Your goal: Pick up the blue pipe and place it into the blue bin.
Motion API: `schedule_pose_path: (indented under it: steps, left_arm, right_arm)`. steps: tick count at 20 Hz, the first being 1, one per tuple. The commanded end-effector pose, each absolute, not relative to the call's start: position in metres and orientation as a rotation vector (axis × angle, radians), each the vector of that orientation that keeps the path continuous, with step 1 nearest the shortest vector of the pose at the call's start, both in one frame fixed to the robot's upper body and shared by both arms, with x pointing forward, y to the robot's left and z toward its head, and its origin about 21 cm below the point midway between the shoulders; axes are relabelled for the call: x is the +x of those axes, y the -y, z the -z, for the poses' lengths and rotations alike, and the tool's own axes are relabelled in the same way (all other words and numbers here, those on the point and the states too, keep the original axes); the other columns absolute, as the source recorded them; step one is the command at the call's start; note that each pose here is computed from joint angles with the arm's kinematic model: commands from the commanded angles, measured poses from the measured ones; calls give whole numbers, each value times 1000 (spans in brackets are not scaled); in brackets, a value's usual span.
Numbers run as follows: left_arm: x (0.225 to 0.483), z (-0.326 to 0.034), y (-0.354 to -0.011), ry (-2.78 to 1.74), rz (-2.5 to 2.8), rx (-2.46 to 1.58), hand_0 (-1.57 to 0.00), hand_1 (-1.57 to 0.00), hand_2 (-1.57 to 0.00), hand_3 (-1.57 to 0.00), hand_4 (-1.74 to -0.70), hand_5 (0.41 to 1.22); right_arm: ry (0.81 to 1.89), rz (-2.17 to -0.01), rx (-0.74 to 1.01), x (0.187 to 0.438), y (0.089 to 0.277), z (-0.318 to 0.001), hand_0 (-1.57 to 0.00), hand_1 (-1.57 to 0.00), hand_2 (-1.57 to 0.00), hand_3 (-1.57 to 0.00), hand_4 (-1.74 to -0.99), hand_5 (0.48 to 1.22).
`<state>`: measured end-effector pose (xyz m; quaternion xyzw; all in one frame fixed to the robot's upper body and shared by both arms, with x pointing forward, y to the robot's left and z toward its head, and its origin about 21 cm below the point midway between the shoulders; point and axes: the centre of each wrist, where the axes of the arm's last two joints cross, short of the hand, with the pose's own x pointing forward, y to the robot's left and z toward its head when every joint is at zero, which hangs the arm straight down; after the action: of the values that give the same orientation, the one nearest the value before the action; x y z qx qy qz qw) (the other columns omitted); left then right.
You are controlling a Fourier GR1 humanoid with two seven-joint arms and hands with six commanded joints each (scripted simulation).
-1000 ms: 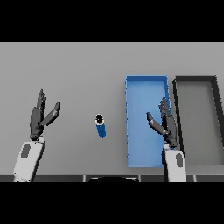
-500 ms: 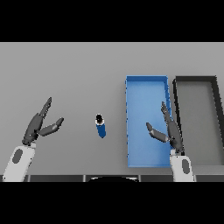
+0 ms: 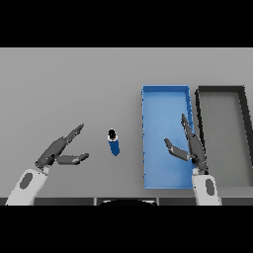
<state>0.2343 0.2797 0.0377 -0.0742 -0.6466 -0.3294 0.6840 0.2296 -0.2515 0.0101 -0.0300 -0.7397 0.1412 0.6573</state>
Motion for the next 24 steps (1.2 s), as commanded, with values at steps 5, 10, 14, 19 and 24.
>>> schedule_pose_path:
  steps: [5,10,14,19,24]
  left_arm:
    - [233,-29,-248,1428,828,-252,1,1,1,1,-1097,454]
    - [240,-16,-216,1411,852,-314,1,1,1,1,-1117,446]
    - [252,-3,-193,1383,845,-342,1,1,1,1,-1114,450]
    - [260,14,-169,1402,870,-356,1,1,1,1,-1081,442]
    - [272,20,-148,1449,786,-448,1,-33,-114,-96,-1141,550]
  right_arm:
    - [1689,-315,-73,229,253,-13,1,1,1,1,-1257,617]
    - [1672,-309,-55,230,250,-12,1,1,1,1,-1272,617]
    - [1675,-300,-66,228,250,-13,1,1,1,1,-1276,609]
    - [1676,-293,-80,223,254,-11,1,1,1,1,-1265,597]
    - [1680,-281,-72,220,255,-10,1,1,1,1,-1266,601]
